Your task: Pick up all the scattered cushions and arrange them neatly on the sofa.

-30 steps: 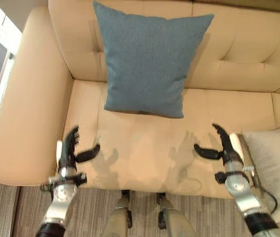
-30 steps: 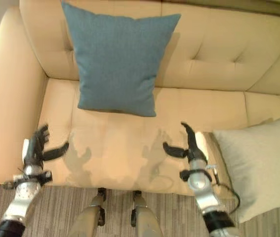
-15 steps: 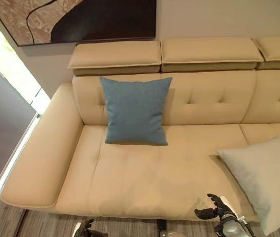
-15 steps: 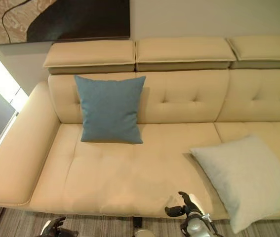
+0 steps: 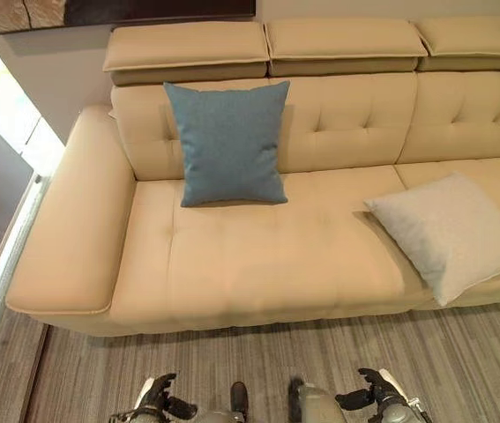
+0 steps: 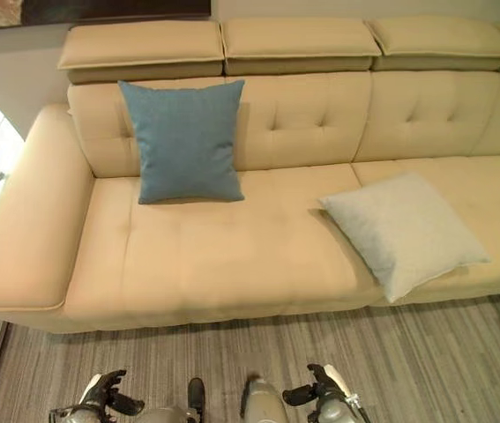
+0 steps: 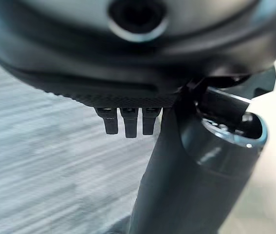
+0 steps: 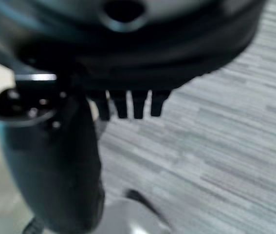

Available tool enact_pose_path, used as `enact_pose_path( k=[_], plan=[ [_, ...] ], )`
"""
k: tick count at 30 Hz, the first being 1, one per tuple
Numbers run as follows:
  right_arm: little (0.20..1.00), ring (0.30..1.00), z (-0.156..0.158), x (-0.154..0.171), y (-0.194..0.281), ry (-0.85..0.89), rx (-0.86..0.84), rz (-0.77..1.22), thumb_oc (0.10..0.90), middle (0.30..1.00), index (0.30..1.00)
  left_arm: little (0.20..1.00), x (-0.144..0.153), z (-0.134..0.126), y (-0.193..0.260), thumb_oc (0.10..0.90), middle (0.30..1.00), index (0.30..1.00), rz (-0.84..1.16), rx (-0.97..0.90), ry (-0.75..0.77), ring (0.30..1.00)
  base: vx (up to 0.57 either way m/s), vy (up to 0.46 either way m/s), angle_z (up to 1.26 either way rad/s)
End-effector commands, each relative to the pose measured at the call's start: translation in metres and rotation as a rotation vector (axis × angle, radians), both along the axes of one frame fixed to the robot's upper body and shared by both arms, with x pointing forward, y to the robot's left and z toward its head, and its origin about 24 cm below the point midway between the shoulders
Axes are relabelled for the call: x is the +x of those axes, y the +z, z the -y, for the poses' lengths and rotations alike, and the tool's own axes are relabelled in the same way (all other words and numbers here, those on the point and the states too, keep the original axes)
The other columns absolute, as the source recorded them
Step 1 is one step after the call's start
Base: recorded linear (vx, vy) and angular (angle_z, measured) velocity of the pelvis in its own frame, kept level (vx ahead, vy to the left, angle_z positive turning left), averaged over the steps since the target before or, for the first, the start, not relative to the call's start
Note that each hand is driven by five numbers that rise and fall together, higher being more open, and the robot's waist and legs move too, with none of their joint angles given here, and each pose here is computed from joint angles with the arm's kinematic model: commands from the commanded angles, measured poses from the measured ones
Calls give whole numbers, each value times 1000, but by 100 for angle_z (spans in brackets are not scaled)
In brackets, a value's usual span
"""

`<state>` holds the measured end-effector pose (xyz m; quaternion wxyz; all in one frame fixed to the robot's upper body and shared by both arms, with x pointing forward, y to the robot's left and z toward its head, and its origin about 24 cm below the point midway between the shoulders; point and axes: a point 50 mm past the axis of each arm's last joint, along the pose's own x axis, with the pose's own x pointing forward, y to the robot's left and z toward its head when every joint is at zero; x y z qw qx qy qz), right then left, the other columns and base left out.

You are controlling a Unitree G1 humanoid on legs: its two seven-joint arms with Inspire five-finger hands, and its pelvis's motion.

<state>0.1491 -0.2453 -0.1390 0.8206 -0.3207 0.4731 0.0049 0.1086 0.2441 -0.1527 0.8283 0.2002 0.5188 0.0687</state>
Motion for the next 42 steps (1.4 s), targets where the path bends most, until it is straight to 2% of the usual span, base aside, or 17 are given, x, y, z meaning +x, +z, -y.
enact_pose_path(
  k=[1, 6, 18, 26, 35, 38, 42],
  plan=[
    [900, 900, 15, 15, 13, -29, -41, 91, 800, 900, 900, 900, 3, -7, 4, 800, 900, 900, 29, 31, -9, 900, -34, -195, -59],
    [900, 900, 17, 12, 11, -49, -37, 83, 800, 900, 900, 900, 1, -2, 1, 800, 900, 900, 14, 20, -17, 900, -7, -169, -15],
    [900, 900, 27, -3, 8, -152, -48, 57, 800, 900, 900, 900, 22, 20, 3, 800, 900, 900, 68, -30, -47, 900, -14, -38, -22],
    [900, 900, 24, -20, -1, -173, -42, -13, 800, 900, 900, 900, 12, 17, -1, 800, 900, 900, 12, -10, -82, 900, 71, 108, -43],
    [900, 900, 14, -14, -2, -134, -47, -20, 800, 900, 900, 900, 13, 2, 3, 800, 900, 900, 19, 21, -61, 900, 49, -16, -87],
    [900, 900, 14, -19, -4, -133, -47, -36, 800, 900, 900, 900, 6, 3, 1, 800, 900, 900, -8, 26, -86, 900, 126, -150, -47],
    [900, 900, 15, -24, -5, -138, -51, -47, 800, 900, 900, 900, 12, 13, 0, 800, 900, 900, 0, 8, -120, 900, 165, -224, -20]
  ],
)
